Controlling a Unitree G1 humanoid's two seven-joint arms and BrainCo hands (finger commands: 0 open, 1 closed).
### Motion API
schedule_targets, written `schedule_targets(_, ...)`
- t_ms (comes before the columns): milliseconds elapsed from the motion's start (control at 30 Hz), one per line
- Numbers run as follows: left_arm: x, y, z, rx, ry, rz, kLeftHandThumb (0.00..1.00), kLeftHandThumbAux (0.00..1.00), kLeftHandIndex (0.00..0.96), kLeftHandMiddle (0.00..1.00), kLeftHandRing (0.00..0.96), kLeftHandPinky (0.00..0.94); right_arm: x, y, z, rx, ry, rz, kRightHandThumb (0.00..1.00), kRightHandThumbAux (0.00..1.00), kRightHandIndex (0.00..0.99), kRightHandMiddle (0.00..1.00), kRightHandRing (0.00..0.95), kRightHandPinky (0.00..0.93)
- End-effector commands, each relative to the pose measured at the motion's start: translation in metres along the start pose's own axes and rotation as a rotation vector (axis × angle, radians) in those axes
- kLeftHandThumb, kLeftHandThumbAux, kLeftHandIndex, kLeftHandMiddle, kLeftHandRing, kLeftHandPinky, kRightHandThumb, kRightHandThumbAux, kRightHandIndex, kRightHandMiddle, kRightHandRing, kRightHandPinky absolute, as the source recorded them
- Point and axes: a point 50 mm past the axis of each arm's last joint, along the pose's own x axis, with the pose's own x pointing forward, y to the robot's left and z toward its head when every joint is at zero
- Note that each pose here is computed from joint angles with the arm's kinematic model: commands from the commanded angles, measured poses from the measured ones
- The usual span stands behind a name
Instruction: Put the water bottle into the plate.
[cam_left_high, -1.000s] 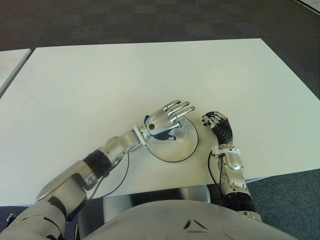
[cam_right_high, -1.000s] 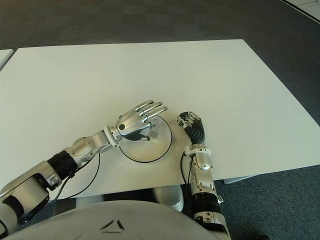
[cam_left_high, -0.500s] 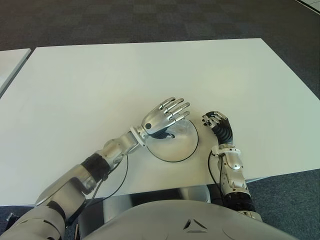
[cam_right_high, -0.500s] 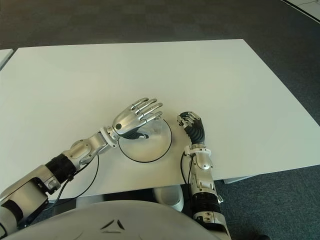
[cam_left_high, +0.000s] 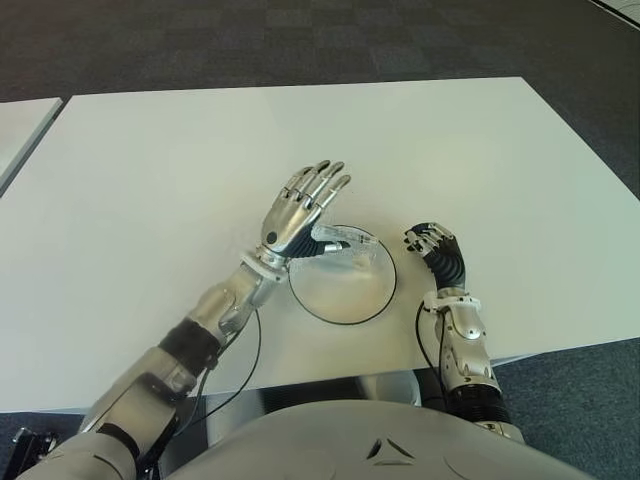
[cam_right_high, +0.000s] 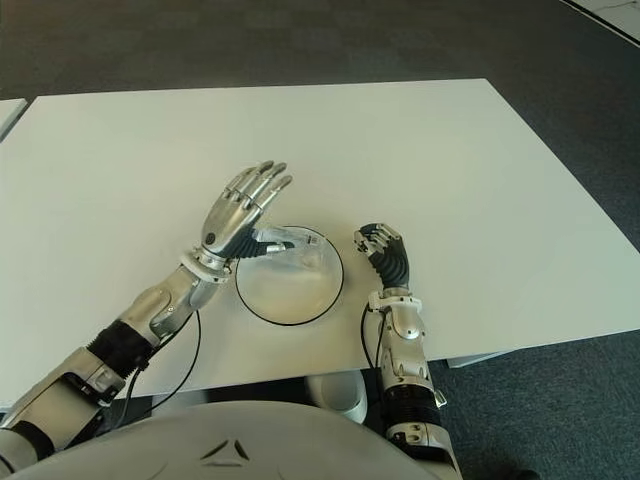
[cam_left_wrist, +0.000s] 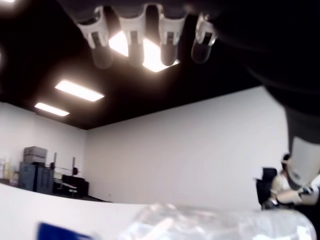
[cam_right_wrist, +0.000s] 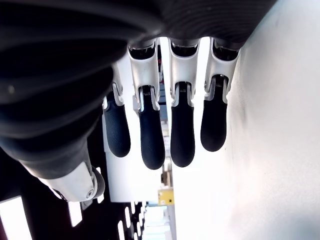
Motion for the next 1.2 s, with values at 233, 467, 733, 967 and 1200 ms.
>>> schedule_targets(233,-0.014,0.014,-0.009,-0.281,0.227,0.141,0.157,0.543,0.0,0.0,0.0,0.0,-0.009,-0.003,-0.018,0.009,0.102,-0.014,0.713,0.725,0.429,0.498,0.487,0.506)
schedule_targets(467,-0.021,0.021,-0.013,-0.353,0.319,0.191,0.161,0.547,0.0,0.0,0.0,0.0,-0.008,-0.003,-0.017,0.011,0.098,-0.008,0.712,0.725,0.429,0.5,0.491,0.511)
schedule_targets(733,-0.032,0.023,-0.02,-0.399,0.4,0.235,0.154,0.554,0.0,0.0,0.0,0.0,-0.008,-0.003,-0.017,0.001,0.094,-0.009,0.712,0.725,0.429,0.499,0.489,0.508)
schedule_targets(967,-0.055,0.026,-0.03,-0.568,0.622,0.364,0.141,0.567,0.0,0.0,0.0,0.0,-0.006,-0.003,-0.017,-0.013,0.097,-0.004,0.712,0.725,0.429,0.498,0.489,0.505)
schedule_targets(1200,-0.085,0.029,-0.041,-0.738,0.821,0.453,0.118,0.588,0.0,0.0,0.0,0.0,-0.005,-0.005,-0.018,-0.007,0.105,-0.006,0.712,0.725,0.429,0.494,0.482,0.49)
